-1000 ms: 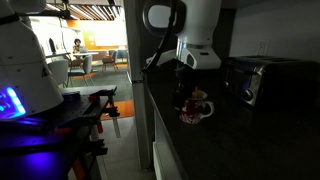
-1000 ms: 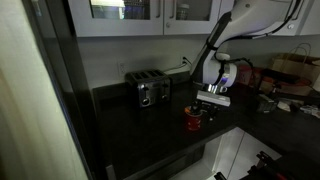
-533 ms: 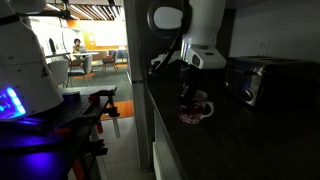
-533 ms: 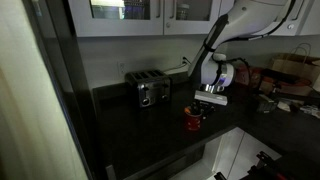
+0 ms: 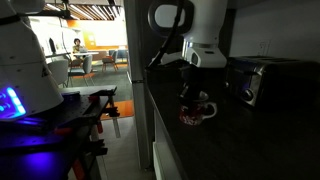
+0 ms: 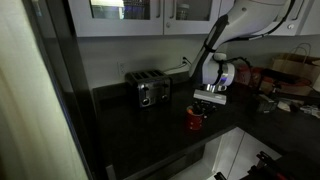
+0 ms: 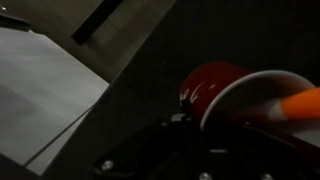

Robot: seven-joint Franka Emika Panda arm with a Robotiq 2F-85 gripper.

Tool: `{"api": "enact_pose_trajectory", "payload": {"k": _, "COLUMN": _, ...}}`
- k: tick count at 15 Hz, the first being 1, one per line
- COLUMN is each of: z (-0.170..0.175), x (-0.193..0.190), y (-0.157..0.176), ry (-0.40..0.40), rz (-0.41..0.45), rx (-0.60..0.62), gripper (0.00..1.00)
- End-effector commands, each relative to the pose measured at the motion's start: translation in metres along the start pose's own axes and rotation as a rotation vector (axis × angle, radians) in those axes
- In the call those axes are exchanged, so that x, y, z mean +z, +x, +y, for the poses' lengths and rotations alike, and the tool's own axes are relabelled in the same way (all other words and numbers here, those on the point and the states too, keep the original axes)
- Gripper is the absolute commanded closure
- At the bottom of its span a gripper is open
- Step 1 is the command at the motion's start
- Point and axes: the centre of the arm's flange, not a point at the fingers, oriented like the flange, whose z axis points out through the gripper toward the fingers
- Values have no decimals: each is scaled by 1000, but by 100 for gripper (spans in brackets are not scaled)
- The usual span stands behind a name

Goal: Move the mug to the right side of the countertop

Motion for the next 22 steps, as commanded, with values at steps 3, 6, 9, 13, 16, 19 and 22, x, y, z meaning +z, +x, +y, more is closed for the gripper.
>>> {"api": "enact_pose_trajectory", "payload": {"k": 3, "z": 21, "x": -18, "y": 27, "ry": -69, "rz": 3, "rx": 309, "gripper": 98}}
{"api": "enact_pose_trajectory", "payload": {"k": 6, "z": 39, "x": -28, "y": 52, "ry": -30, "rz": -9, "rx": 483, "gripper": 98}}
{"api": "enact_pose_trajectory", "payload": {"k": 9, "z": 47, "x": -36, "y": 73, "ry": 16, "rz": 7, "rx": 632, "gripper": 98}}
{"api": "enact_pose_trajectory", "payload": {"k": 13, "z": 53, "x": -30, "y": 97, "ry": 70, "rz": 54, "rx": 703, "gripper": 98}}
{"api": "enact_pose_trajectory", "payload": {"k": 16, "z": 56, "x": -21, "y": 106, "ry": 81, "rz": 80, "rx": 740, "gripper": 98}}
{"api": "enact_pose_trajectory", "payload": {"k": 19, "z": 56, "x": -13, "y": 111, "ry": 116, "rz": 106, "rx": 749, "gripper": 98}}
{"api": "enact_pose_trajectory", "payload": {"k": 22, "z": 55, "x": -13, "y": 110, "ry": 135, "rz": 103, "rx": 763, "gripper": 98}}
